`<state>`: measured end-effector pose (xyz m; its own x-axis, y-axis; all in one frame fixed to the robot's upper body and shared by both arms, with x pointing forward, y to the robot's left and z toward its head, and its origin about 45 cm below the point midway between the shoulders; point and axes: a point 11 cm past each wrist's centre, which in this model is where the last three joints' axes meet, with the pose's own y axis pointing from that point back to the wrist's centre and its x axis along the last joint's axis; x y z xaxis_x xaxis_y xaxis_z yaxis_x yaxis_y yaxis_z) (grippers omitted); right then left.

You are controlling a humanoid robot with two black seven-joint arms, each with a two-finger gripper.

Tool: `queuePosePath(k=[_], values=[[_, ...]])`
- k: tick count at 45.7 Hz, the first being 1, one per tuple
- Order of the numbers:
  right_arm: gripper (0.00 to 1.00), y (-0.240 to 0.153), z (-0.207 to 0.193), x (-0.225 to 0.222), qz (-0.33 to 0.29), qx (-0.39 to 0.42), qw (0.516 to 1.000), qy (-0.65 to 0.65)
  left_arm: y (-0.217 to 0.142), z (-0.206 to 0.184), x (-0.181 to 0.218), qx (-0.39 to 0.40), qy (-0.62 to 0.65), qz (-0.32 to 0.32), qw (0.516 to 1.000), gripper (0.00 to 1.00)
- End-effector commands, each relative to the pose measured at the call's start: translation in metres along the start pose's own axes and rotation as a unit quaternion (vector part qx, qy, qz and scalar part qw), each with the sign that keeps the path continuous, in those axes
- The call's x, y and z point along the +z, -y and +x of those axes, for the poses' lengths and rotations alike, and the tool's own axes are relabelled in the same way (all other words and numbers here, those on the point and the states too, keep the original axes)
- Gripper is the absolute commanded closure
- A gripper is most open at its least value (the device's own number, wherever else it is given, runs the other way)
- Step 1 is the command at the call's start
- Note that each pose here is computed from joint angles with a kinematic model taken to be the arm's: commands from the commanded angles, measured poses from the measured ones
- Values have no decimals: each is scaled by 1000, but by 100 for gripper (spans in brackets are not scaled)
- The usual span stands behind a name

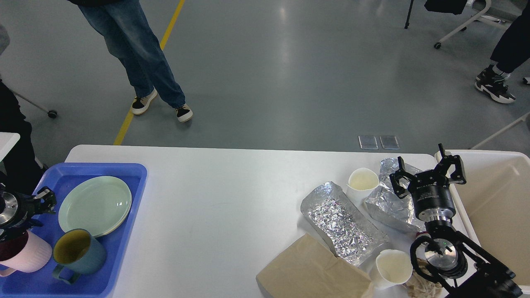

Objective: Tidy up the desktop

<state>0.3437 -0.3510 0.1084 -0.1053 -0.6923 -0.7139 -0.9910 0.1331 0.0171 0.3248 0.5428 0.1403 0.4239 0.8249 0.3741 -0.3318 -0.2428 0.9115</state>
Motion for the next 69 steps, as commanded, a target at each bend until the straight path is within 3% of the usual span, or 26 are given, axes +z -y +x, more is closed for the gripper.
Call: queuePosePath(k=[1,21,30,38,48,59,63,69], values=[[0,0,0,0,0,0,1000,0,0,1,0,9,-1,2,1000,10],[0,0,0,-1,0,0,1000,-1,-19,23,21,26,-7,-24,999,4],[0,0,0,0,0,0,1000,0,-59,56,73,54,-34,-108,992,4],[0,0,0,0,0,0,1000,0,-77,58,111,38,-93,-196,975,4],[0,0,0,0,0,0,1000,0,-108,60,167,1,-201,-386,901,4],[0,0,0,0,0,0,1000,0,-122,48,190,-49,-359,-607,708,4],[0,0,0,0,0,0,1000,0,-101,21,185,-73,-397,-629,664,4],[0,0,0,0,0,0,1000,0,-76,-22,192,-100,-429,-610,658,4]])
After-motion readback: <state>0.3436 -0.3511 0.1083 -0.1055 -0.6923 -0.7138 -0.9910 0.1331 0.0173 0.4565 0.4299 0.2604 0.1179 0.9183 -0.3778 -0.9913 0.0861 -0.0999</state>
